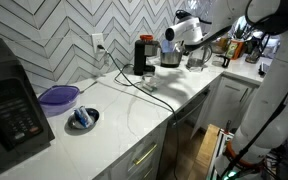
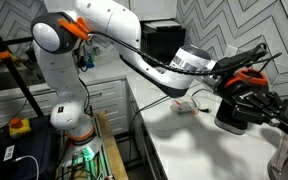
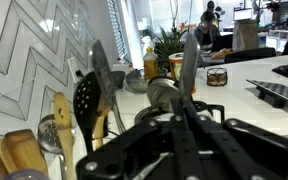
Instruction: Pick up the tongs then put them in the holder
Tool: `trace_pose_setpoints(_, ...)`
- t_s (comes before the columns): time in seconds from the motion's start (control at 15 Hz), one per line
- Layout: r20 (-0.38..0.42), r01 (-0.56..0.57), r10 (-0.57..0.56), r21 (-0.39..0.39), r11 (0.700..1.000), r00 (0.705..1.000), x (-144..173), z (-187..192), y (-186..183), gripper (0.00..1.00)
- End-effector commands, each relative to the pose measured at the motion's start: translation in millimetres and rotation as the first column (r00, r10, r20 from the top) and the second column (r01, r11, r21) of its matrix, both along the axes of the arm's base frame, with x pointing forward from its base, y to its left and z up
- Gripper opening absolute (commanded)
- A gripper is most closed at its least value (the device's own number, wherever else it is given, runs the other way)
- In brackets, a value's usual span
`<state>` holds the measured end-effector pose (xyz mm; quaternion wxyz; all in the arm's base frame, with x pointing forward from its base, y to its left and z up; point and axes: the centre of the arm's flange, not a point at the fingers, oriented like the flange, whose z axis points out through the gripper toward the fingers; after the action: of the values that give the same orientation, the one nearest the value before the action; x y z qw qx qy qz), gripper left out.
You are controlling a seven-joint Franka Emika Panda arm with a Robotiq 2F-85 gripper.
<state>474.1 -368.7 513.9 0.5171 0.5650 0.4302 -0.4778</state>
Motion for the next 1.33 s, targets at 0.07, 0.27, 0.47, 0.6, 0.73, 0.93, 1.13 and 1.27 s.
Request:
trace_pose_setpoints(0.07, -0.022, -0.074, 0.073, -0.014, 0.997, 0.997, 13, 8, 10, 0.01)
trace_pose_setpoints(0.27, -0.006, -0.05, 0.05, -0.005, 0.999, 0.999, 17, 5, 15, 0.04)
trace_pose_setpoints(0.47, -0.011, -0.053, 0.053, -0.003, 0.999, 0.999, 19, 2, 17, 0.01)
trace_pose_setpoints(0.6, 0.132, -0.042, 0.052, -0.074, 0.996, 0.99, 24, -7, 30, 0.01)
trace_pose_setpoints(0.73, 0.198, -0.044, 0.075, -0.155, 0.987, 0.977, 27, 14, 39, 0.01)
trace_pose_setpoints(0.93, 0.288, 0.002, 0.083, -0.284, 0.959, 0.954, 38, 28, 29, 0.01)
trace_pose_setpoints(1.13, 0.325, 0.077, 0.029, -0.309, 0.948, 0.945, 33, 33, 9, 0.01)
trace_pose_setpoints(1.27, 0.216, -0.041, 0.086, -0.207, 0.977, 0.973, 19, 33, -15, 0.01)
